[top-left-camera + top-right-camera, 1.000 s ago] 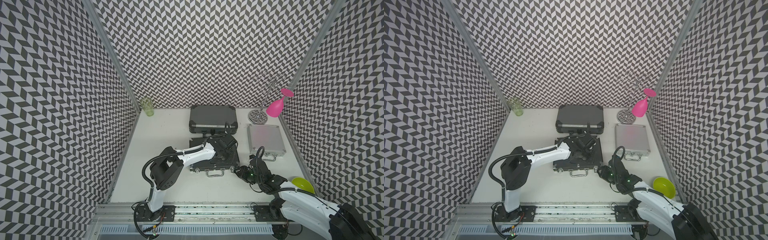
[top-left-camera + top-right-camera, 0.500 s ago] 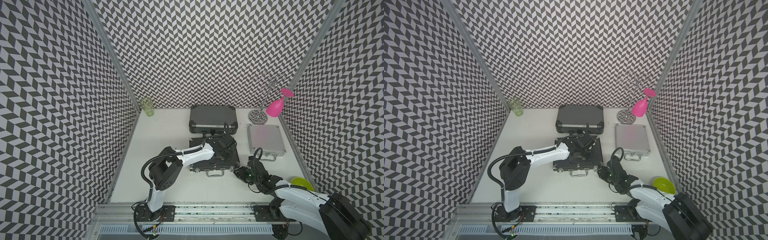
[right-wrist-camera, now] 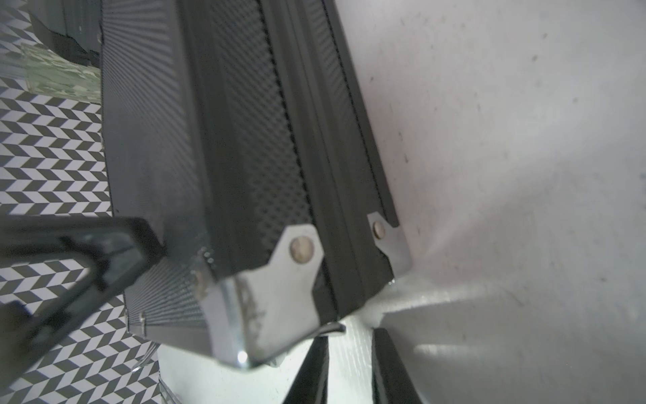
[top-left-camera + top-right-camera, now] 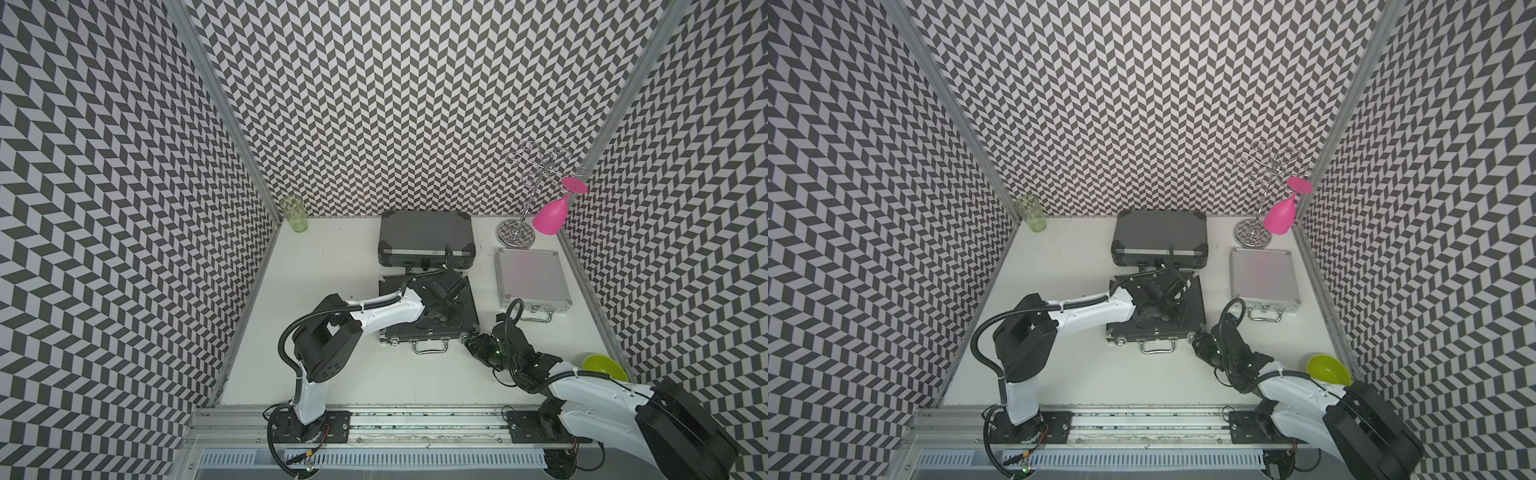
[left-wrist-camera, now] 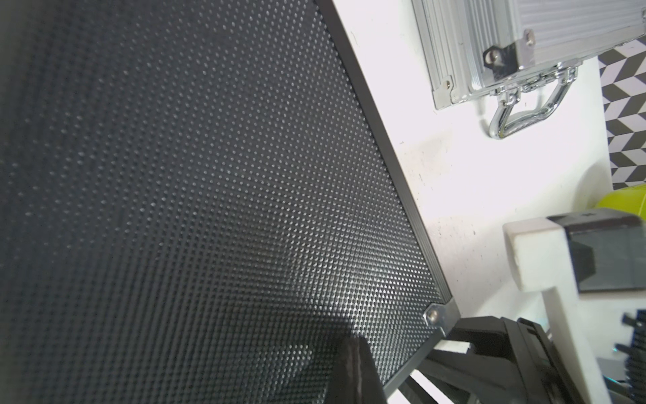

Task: Close the poker set cases
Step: Fasten the fastener on the poker set case.

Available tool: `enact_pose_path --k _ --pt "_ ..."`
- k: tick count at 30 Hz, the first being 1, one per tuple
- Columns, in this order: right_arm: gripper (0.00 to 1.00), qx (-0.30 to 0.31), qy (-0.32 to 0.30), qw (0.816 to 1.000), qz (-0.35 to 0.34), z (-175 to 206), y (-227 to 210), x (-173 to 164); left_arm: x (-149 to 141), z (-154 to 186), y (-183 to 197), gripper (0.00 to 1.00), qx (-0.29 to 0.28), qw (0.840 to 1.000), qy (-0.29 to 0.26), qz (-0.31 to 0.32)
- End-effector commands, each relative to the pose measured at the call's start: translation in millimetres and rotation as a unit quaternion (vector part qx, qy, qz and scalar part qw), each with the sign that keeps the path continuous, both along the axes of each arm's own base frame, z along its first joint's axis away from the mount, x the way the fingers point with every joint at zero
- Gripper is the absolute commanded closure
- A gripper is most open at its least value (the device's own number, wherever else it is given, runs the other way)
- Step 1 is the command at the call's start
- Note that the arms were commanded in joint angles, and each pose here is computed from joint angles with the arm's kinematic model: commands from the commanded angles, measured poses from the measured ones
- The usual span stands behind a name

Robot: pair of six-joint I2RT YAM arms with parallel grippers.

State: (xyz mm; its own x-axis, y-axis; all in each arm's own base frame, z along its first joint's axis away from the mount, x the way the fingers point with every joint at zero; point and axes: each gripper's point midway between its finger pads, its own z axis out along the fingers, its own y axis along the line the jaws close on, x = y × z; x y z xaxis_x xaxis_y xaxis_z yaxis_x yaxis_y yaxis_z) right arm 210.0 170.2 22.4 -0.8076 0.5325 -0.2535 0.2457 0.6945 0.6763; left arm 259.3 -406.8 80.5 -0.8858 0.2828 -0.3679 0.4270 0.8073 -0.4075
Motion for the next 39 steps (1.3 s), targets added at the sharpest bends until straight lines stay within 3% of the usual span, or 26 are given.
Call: enact_pose_path --k 1,21,25,31,35,39 --pt "0.78 -0.035 0.010 0.997 -0.063 -17 -25 2 -27 -59 49 0.98 0.107 0.992 0.066 0.005" --pt "0.88 -0.063 0.035 0.991 -0.115 -43 -33 4 -42 -65 59 0.98 0.086 0.993 0.086 -0.002" --pt "0.84 -0.079 0.000 0.992 -0.101 -14 -31 13 -28 -51 62 0.97 0.075 0.994 0.072 0.014" --pt "0.68 -0.053 -0.118 0.991 -0.033 77 -1 39 12 12 84 0.83 0.038 0.995 0.014 0.087" --pt "0.62 -0.041 -0.147 0.986 0.064 101 45 33 28 43 132 0.81 0.024 0.988 -0.013 0.155" --pt "0.58 -0.005 -0.149 0.978 0.145 113 108 13 22 42 186 0.83 0.018 0.980 -0.006 0.200"
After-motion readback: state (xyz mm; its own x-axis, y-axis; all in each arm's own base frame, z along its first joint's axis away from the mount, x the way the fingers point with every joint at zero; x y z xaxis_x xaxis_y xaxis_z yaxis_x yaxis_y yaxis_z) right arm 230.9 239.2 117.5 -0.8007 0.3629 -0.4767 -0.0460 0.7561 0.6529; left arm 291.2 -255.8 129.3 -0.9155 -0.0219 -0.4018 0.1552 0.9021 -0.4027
